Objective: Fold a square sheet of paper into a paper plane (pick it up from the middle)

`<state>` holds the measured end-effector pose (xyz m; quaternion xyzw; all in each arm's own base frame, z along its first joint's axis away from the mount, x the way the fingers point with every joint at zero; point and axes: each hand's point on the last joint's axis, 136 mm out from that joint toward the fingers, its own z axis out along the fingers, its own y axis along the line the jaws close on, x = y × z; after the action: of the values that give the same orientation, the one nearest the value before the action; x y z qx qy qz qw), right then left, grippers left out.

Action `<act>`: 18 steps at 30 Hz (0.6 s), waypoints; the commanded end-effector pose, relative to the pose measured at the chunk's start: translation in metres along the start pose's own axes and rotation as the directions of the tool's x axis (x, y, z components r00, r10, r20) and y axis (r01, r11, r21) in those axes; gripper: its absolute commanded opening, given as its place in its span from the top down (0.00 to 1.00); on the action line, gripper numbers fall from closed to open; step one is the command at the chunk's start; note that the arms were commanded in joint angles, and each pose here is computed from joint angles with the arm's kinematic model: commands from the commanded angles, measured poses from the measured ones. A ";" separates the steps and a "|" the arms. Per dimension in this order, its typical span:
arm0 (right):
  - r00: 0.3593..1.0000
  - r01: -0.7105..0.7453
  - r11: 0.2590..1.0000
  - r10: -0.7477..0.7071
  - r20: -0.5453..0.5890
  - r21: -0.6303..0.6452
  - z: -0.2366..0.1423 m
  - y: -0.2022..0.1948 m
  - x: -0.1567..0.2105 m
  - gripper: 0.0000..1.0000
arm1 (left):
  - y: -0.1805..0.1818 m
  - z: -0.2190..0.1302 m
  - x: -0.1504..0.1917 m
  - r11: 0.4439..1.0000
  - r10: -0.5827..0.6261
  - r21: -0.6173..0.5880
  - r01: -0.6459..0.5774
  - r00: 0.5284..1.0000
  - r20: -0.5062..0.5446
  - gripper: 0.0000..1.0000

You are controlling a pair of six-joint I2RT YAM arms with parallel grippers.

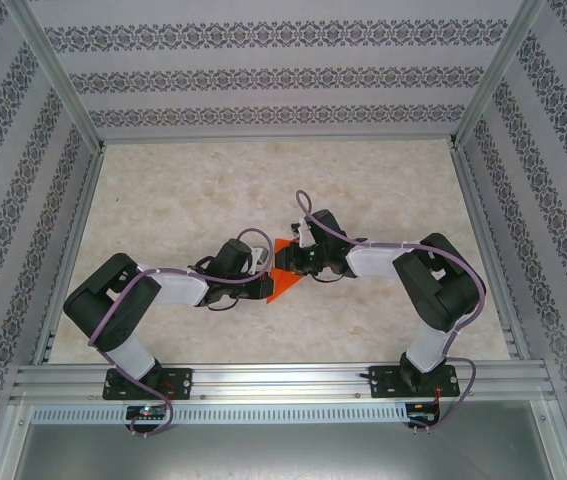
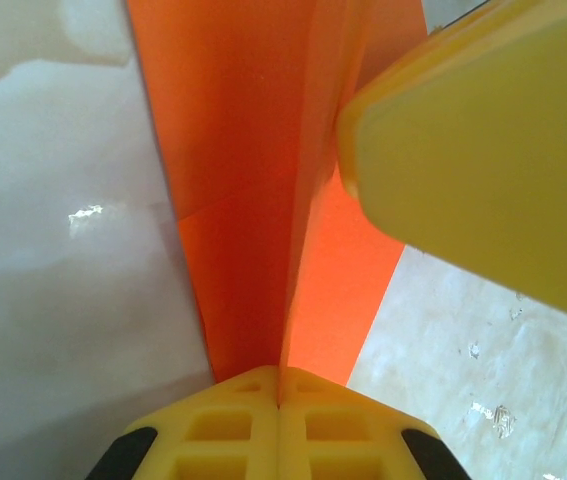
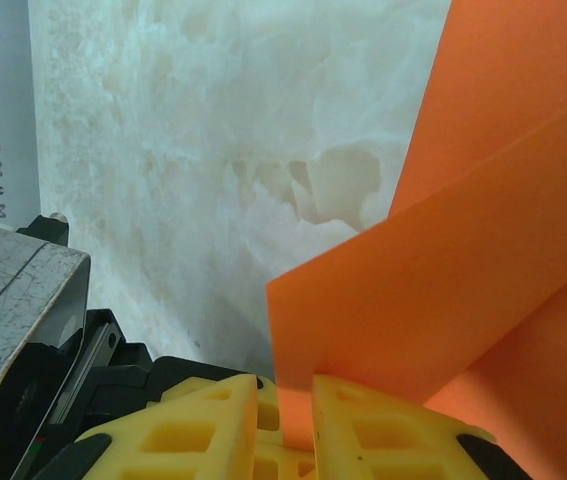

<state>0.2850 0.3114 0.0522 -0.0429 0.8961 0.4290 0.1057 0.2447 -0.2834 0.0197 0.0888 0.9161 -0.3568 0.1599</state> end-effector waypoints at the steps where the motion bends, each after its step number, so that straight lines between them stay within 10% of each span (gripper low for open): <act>1: 0.999 0.018 1.000 -0.018 0.030 -0.016 -0.002 0.011 -0.012 0.77 | 0.004 0.004 0.002 0.999 -0.033 -0.001 0.033 0.999 -0.018 0.98; 18: 1.000 0.006 0.999 -0.006 0.007 -0.038 0.014 0.003 -0.017 0.77 | 0.012 0.010 0.010 0.993 -0.114 0.004 0.115 0.991 -0.066 0.99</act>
<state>0.2915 0.3180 0.0414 -0.0360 0.8955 0.4337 0.0937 0.2455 -0.2905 0.0190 0.0697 0.9117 -0.3825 0.1327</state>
